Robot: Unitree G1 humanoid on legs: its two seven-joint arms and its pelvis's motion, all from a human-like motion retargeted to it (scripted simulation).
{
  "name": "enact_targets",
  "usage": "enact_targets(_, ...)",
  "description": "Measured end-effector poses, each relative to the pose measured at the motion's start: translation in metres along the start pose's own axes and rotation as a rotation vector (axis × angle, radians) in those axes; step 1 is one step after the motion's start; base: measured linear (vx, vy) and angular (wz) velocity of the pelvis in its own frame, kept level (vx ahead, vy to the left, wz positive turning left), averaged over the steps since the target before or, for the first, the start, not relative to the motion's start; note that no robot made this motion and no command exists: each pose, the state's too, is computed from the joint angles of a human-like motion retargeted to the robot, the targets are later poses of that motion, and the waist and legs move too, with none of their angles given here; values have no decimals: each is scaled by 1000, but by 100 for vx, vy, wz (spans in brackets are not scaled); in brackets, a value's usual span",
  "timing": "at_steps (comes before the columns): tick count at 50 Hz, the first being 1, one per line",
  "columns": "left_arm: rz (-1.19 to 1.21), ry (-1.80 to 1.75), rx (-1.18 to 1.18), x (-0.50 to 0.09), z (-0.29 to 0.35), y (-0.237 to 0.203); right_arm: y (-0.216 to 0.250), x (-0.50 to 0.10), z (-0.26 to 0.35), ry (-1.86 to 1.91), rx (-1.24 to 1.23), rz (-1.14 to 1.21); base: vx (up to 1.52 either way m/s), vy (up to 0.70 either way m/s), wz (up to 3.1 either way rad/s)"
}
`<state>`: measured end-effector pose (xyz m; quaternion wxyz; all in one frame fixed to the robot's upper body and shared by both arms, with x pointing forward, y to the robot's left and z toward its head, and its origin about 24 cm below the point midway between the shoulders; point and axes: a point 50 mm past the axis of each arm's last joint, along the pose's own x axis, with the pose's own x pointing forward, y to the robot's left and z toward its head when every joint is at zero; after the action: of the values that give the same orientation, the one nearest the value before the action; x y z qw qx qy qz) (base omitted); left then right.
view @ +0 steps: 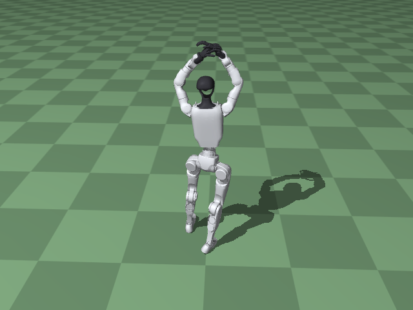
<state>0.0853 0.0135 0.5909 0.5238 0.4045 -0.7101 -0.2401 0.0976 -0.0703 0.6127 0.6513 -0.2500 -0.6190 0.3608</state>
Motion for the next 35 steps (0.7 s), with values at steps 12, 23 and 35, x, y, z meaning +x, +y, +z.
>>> enact_targets(12,-65,-26,27,2,7,0,-1,0,2,-10,-93,-6,36,22,-12)
enact_targets(23,-12,-82,45,9,22,7,-1,3,20,-50,-95,-1,66,26,-34)
enact_targets(35,54,-48,29,10,19,13,6,13,29,-32,-159,2,53,32,45)
